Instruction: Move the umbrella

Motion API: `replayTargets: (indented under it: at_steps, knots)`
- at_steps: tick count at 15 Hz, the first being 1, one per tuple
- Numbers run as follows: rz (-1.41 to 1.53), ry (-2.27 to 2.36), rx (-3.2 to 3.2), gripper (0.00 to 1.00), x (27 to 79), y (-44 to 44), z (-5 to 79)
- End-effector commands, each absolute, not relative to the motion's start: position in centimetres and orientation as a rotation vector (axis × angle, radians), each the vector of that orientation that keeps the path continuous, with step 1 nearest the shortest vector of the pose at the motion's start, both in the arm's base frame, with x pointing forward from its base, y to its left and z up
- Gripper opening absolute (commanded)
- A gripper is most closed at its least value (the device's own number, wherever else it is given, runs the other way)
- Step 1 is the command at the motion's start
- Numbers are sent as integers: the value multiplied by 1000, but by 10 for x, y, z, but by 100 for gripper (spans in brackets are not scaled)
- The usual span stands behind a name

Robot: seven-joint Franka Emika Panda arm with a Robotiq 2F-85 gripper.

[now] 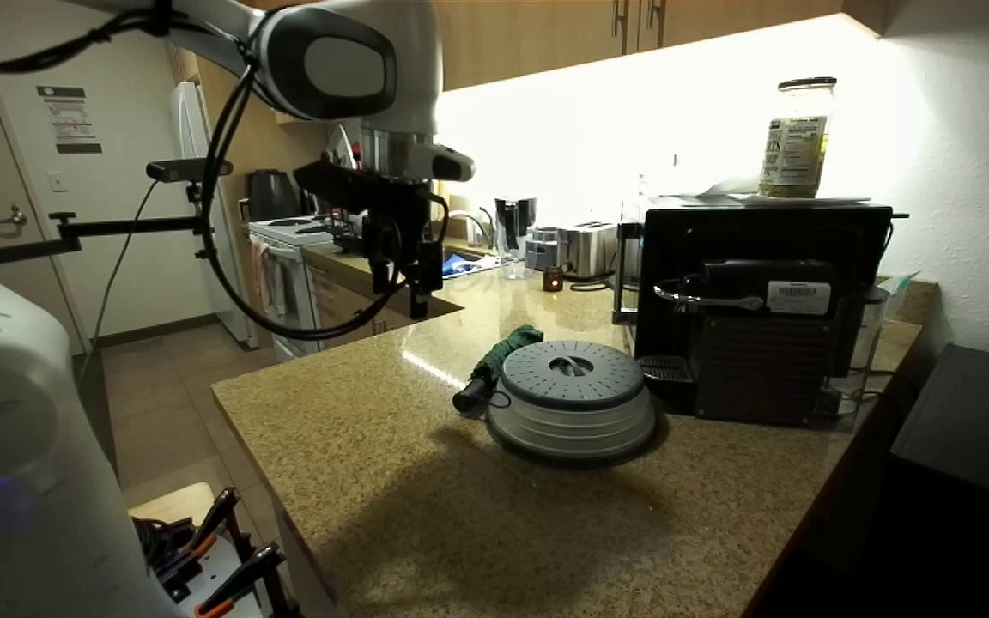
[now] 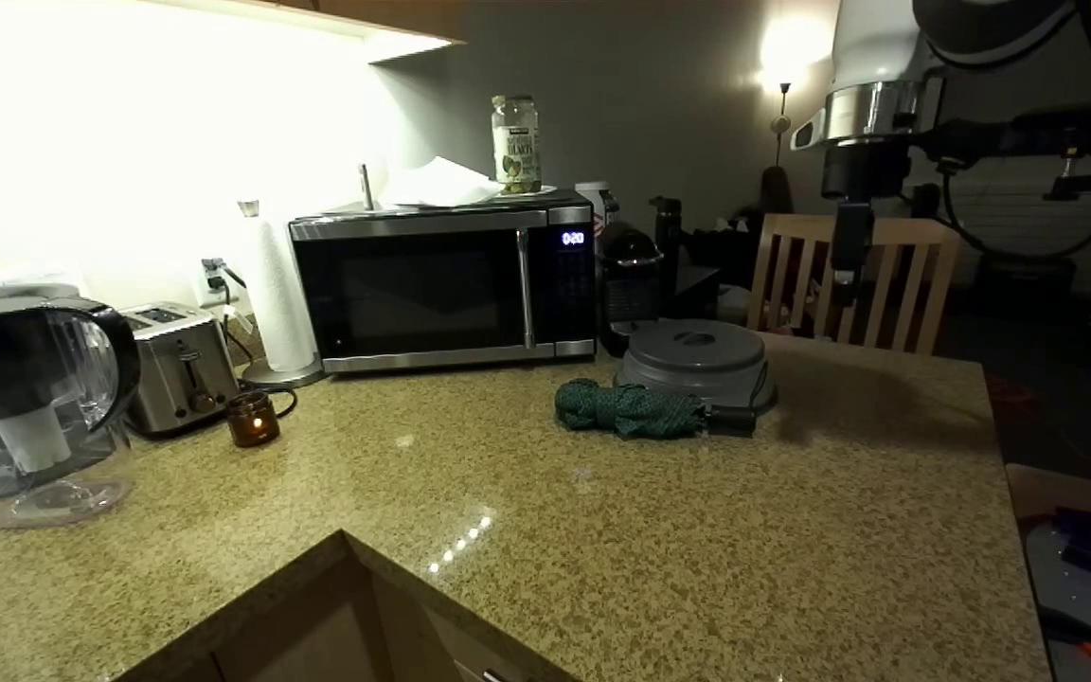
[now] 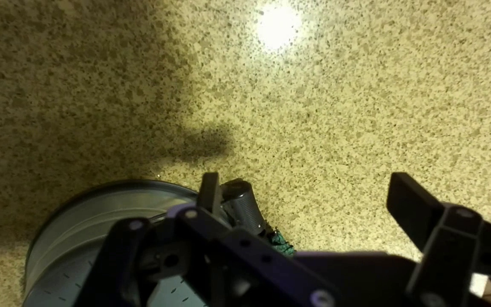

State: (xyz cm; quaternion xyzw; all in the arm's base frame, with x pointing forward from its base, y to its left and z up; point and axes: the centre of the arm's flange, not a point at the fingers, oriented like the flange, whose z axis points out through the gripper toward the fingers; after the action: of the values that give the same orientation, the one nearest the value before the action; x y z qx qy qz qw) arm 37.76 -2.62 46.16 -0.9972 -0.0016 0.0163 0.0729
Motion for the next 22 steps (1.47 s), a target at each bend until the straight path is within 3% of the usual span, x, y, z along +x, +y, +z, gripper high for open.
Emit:
replayTargets:
  at_steps: [1,22]
  knots:
    - [74,-43,-3047,100,398,-27,460]
    - [284,-19,-3010,100,446,-31,410]
